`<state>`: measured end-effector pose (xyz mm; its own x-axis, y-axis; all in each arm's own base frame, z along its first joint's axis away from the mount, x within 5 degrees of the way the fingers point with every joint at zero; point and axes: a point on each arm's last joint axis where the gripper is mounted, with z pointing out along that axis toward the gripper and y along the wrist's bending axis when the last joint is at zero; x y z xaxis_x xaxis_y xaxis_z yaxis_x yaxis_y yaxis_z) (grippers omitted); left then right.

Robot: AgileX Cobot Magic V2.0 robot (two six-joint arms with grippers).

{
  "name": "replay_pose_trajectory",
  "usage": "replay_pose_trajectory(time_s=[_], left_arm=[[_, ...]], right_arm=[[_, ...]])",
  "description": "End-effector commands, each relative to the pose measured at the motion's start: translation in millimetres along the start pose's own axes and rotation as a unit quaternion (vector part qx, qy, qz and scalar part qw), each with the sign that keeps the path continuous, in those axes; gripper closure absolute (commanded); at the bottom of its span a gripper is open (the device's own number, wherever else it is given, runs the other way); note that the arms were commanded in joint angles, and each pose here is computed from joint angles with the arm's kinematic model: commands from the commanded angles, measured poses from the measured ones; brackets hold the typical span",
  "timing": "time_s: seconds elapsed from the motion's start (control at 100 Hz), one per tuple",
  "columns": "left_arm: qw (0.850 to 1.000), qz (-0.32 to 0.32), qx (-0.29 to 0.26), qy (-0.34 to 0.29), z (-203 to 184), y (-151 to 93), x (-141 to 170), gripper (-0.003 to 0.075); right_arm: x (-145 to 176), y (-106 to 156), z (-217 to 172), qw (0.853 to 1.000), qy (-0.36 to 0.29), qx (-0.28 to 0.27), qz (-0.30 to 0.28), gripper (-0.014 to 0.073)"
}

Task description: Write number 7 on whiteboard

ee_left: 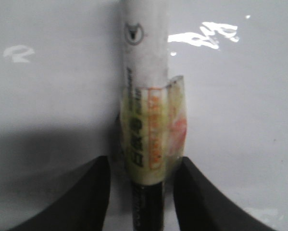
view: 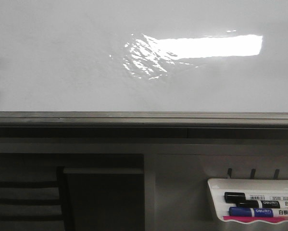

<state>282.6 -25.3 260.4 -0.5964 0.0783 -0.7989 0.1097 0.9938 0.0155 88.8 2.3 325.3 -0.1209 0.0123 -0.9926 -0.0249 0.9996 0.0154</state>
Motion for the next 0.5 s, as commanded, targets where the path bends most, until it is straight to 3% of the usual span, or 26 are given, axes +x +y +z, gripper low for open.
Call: replay_pose_trajectory(time_s=[0.0,0.26,0.49], left_arm=[[0.998,-0.003,-0.003,-0.056,-4.2,0.6,-17.7,0.0547],[0.999,-0.003,-0.002,-0.047,-5.3,0.5,-16.3,0.0741],[0.999,0.014,0.035,0.028,-45.2,-18.2,-19.4,0.0741]], right_arm=[[-17.5,0.4,-0.9,0.999,-0.051,-0.001,-0.007,0.0115],[-17.6,0.4,-0.9,0.999,-0.052,-0.001,-0.007,0.0115],[-30.0,2.7,-11.8,0.998,0.041,-0.011,0.037,0.0115]])
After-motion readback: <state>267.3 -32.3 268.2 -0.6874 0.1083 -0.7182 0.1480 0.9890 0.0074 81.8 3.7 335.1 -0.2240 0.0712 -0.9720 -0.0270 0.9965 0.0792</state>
